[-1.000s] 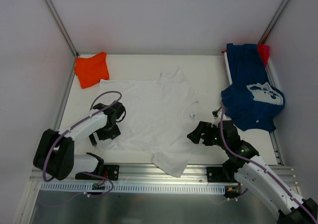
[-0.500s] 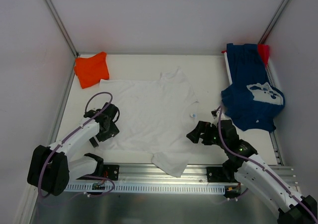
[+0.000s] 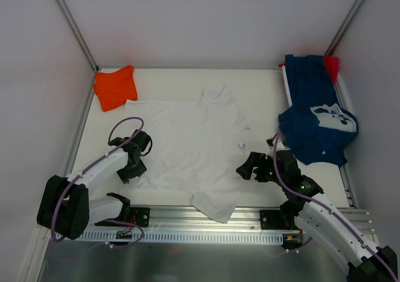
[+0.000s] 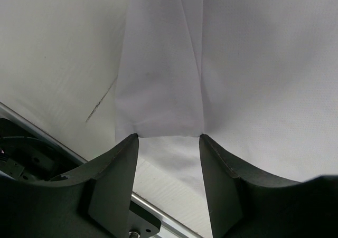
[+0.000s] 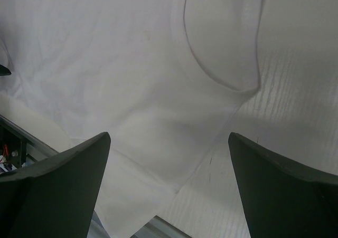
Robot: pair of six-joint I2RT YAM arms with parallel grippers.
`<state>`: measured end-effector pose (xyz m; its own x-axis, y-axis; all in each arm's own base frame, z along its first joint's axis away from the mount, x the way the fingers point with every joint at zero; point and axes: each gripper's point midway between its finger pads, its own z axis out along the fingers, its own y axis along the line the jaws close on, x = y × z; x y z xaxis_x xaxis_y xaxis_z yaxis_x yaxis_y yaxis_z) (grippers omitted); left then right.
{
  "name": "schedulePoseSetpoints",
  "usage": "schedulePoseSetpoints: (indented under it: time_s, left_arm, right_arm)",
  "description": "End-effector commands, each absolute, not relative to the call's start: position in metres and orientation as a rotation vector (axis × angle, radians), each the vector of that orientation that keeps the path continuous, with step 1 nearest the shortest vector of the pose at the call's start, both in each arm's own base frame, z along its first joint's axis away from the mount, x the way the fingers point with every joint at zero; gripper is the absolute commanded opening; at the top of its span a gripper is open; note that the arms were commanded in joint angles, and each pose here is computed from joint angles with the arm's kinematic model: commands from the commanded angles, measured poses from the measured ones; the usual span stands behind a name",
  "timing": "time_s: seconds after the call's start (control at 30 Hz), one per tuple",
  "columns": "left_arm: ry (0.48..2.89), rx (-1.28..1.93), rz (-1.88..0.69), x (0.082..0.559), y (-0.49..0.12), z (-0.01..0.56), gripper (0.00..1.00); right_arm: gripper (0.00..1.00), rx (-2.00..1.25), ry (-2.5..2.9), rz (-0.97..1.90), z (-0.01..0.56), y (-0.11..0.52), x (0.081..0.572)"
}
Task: Fold and stack the t-shirts
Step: Flatten out the tshirt
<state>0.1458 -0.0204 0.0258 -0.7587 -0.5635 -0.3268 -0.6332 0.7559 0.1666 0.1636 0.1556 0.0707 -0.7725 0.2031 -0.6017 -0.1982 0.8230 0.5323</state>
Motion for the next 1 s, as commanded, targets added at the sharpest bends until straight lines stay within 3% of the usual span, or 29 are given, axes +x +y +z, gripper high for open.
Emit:
schedulePoseSetpoints:
  time_s: [0.0,0.17,0.3,0.5,0.97]
  left_arm:
    - [2.706,-0.952,0.429,0.139,-0.018,0.025,0.5]
    - [2.692,-0.963,0.435,0.139,-0.016,0.025,0.41]
    - [2.673,-0.99,0.456,0.137,-0.013,0.024,0.4]
    - [2.588,-1.001,0.428,0.147,-0.01,0.038,0.6]
    - [2.578,-0.855,0.451,0.187,-0.013,0.062,0.59]
  right_arm:
    - [0.99,-0.025,2.287,0.787,0.076,0.156,0.17]
    - [1.0,-0.019,2.285,0.792,0.073,0.155,0.169]
    - [0.99,-0.019,2.287,0.799,0.071,0.155,0.167]
    - [0.99,-0.027,2.281,0.807,0.072,0.155,0.167]
    - [0.99,-0.027,2.281,0.804,0.069,0.155,0.168]
